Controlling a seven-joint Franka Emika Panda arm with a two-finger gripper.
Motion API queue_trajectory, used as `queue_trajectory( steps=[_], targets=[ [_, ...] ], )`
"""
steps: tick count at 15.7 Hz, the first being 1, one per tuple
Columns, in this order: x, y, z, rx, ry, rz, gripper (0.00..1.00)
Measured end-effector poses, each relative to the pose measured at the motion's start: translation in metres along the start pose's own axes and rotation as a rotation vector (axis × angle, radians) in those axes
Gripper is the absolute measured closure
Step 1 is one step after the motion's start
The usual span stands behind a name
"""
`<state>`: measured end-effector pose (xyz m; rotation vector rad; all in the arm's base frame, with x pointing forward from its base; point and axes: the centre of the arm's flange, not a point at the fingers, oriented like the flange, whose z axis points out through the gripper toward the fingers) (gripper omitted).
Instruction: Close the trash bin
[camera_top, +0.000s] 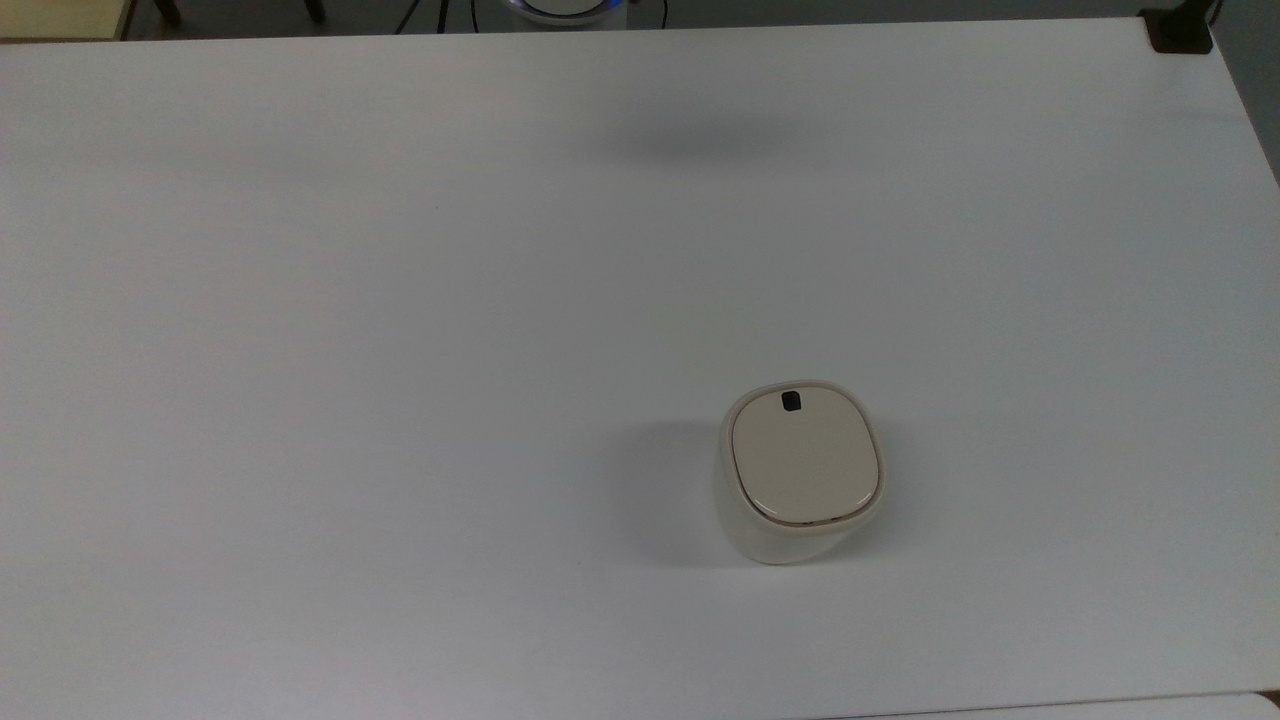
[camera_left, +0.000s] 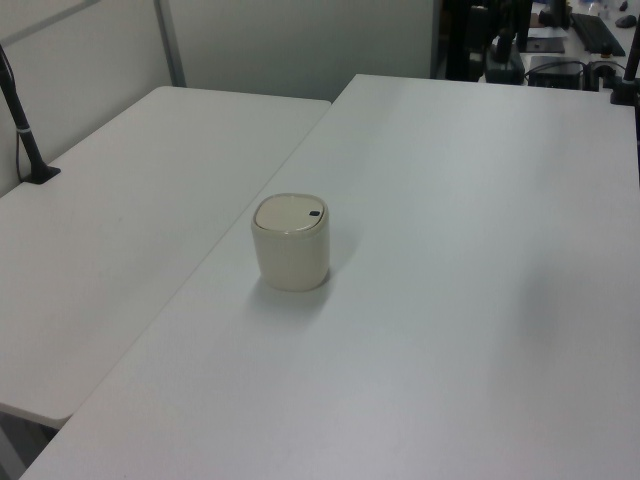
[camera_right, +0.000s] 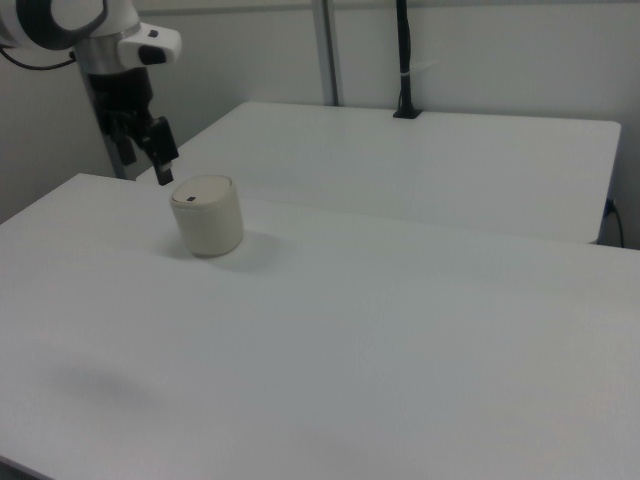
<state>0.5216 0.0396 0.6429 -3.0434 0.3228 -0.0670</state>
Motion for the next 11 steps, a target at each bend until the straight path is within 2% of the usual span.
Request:
queue_trajectory(
  steps=[4,8,11],
  targets=[
    [0.011,0.032,-0.004,-0.018,0.012,-0.061,0.0],
    [0.023,0.038,0.01,-0.138,0.005,-0.135,0.0],
    [0.032,0.035,0.013,-0.157,0.008,-0.146,0.0]
  ],
)
